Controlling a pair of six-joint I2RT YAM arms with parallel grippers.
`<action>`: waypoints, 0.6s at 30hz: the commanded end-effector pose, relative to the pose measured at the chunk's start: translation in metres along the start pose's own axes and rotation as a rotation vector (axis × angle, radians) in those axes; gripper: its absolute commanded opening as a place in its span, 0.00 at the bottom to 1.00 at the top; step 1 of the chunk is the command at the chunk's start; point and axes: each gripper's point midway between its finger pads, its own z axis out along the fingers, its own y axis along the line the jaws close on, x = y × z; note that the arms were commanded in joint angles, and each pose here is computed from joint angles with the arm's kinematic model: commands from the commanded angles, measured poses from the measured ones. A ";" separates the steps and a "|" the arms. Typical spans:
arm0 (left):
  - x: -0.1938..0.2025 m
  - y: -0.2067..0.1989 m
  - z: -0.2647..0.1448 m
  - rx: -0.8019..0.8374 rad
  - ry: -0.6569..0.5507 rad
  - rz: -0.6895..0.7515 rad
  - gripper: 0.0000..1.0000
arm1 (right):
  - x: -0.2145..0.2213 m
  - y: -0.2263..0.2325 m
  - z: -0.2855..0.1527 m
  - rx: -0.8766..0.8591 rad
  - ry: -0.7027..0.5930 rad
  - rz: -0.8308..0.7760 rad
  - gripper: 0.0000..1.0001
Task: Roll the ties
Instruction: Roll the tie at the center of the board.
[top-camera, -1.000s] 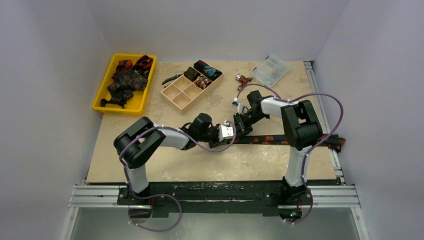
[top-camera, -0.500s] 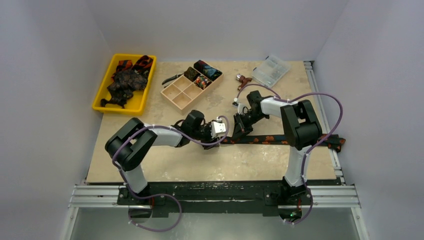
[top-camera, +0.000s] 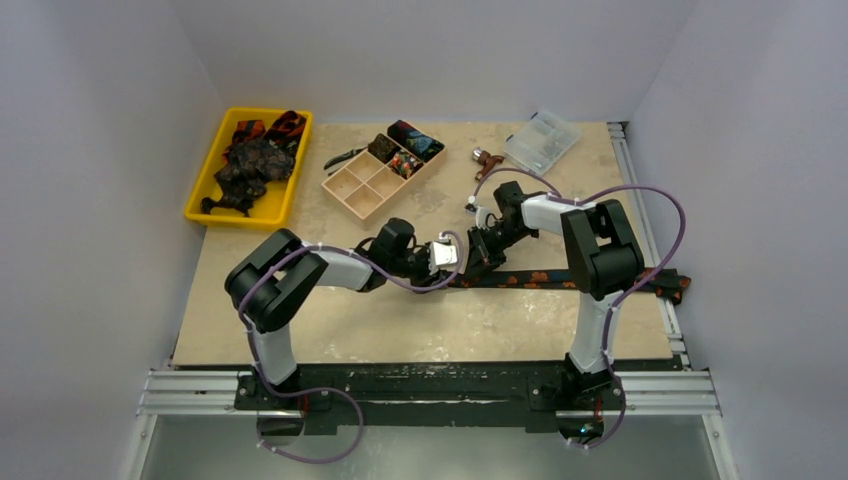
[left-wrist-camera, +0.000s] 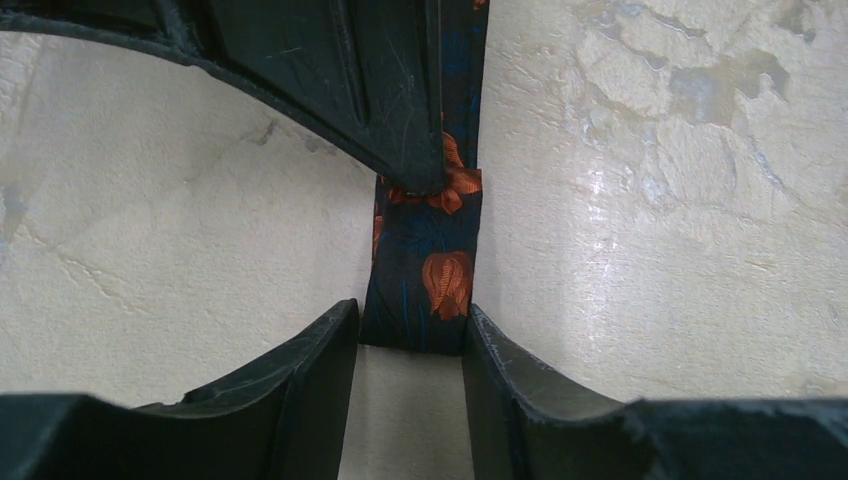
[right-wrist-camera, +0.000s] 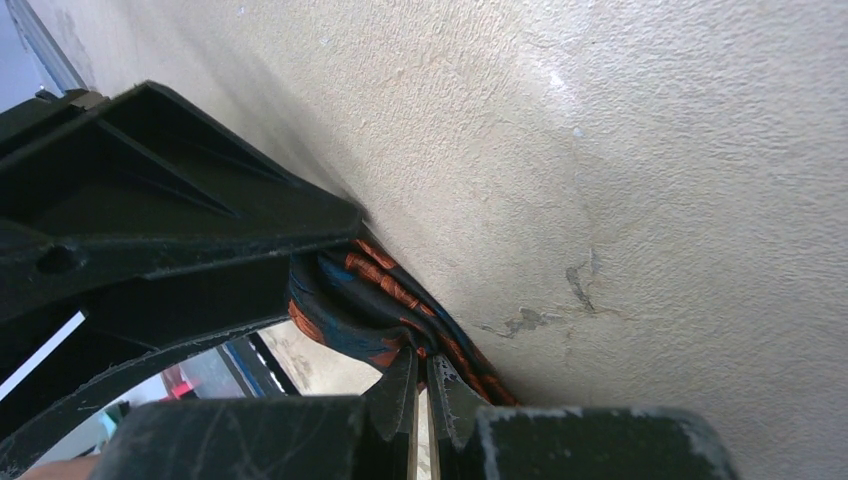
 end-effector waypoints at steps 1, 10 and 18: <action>-0.013 -0.004 0.009 0.033 -0.029 0.018 0.37 | 0.006 -0.039 0.011 0.141 0.021 -0.017 0.00; -0.059 -0.013 0.013 0.048 -0.119 -0.007 0.32 | 0.007 -0.039 0.013 0.135 0.024 -0.015 0.00; -0.051 -0.001 0.037 0.011 -0.086 -0.075 0.34 | 0.006 -0.036 0.014 0.117 0.019 -0.012 0.00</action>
